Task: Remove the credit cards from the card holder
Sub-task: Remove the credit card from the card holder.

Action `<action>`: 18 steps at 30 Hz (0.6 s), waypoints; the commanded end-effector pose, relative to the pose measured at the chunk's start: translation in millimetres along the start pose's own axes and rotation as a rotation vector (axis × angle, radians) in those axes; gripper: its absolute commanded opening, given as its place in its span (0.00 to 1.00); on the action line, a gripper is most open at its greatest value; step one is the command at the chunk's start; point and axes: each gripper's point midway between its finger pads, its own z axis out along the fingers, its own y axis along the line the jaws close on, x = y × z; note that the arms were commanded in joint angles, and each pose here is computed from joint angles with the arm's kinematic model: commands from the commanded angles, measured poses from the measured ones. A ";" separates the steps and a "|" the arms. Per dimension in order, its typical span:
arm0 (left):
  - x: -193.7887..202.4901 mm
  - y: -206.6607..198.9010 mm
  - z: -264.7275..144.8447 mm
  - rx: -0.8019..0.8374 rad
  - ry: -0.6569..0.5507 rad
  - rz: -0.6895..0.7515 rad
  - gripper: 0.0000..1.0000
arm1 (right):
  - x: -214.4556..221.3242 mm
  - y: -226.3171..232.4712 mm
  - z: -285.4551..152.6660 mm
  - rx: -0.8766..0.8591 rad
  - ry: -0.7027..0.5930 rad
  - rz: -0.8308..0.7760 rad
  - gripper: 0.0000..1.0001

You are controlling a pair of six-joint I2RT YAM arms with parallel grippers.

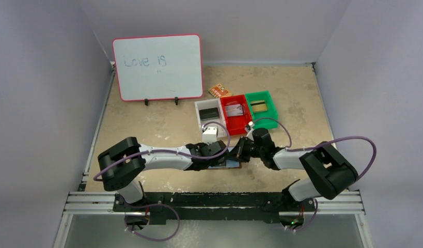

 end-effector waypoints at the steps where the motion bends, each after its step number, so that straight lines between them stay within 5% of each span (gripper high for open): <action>1: 21.0 26.7 6.4 -0.099 0.056 0.044 0.00 | -6.0 -4.6 -8.9 0.013 -0.041 -0.029 0.00; 18: 23.7 24.9 8.5 -0.094 0.052 0.063 0.00 | -12.1 -27.0 -27.5 0.072 -0.036 -0.058 0.00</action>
